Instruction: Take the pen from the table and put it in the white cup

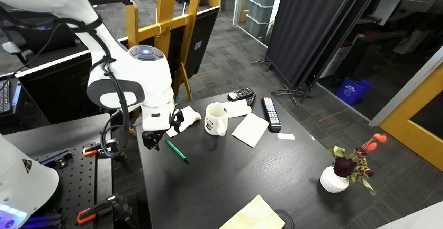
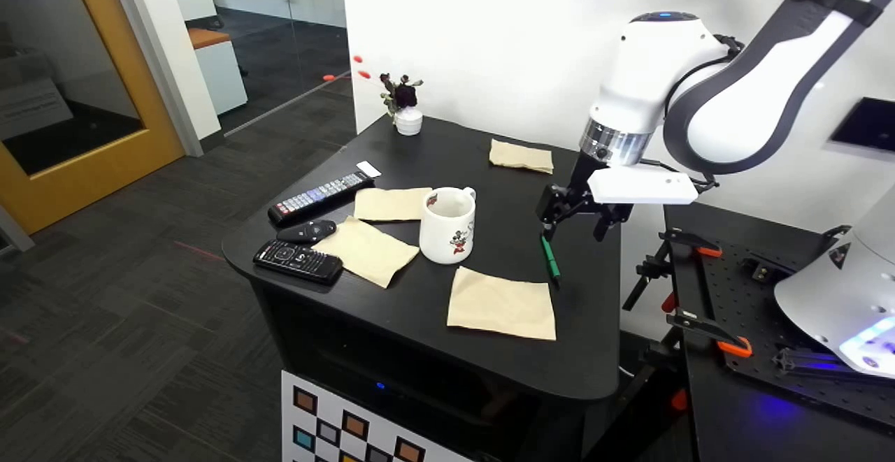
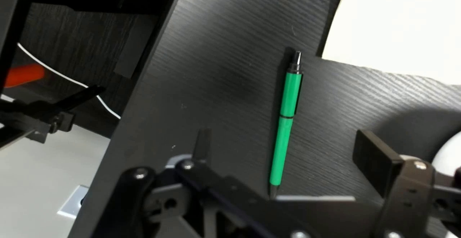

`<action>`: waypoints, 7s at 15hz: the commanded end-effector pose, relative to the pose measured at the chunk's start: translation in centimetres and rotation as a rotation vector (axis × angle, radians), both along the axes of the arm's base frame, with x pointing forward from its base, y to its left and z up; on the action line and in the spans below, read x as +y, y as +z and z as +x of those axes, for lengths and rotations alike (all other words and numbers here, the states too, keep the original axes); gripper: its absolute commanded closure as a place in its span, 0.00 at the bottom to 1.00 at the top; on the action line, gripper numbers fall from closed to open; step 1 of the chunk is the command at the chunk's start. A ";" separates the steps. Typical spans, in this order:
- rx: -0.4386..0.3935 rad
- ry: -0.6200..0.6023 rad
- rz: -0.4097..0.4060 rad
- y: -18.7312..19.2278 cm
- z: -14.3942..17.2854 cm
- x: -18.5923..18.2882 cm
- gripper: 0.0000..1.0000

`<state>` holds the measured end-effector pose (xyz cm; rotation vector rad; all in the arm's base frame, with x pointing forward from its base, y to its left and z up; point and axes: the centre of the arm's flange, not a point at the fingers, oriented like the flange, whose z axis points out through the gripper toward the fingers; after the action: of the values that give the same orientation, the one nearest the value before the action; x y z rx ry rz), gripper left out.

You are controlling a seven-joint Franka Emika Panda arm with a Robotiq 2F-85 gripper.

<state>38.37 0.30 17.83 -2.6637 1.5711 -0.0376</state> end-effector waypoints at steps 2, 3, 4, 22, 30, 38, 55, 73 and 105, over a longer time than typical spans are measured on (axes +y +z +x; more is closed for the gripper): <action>-0.006 -0.089 -0.035 -1.8 0.8 -1.3 0.00; -0.002 -0.097 -0.040 -2.2 0.9 -1.7 0.00; 0.004 -0.105 -0.042 -2.4 1.1 -2.0 0.00; 0.033 -0.118 -0.060 -5.5 3.1 -2.6 0.00; 0.043 -0.115 -0.066 -5.9 3.3 -2.6 0.55; 0.030 -0.101 -0.074 -5.1 4.1 -2.0 0.99; -0.136 0.321 -0.226 11.2 7.0 0.3 0.97; -0.177 0.504 -0.574 21.5 14.7 10.0 0.97; -0.343 0.081 -1.013 5.0 18.4 18.4 0.97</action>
<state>56.27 17.54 24.16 -3.0795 1.4987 -1.5201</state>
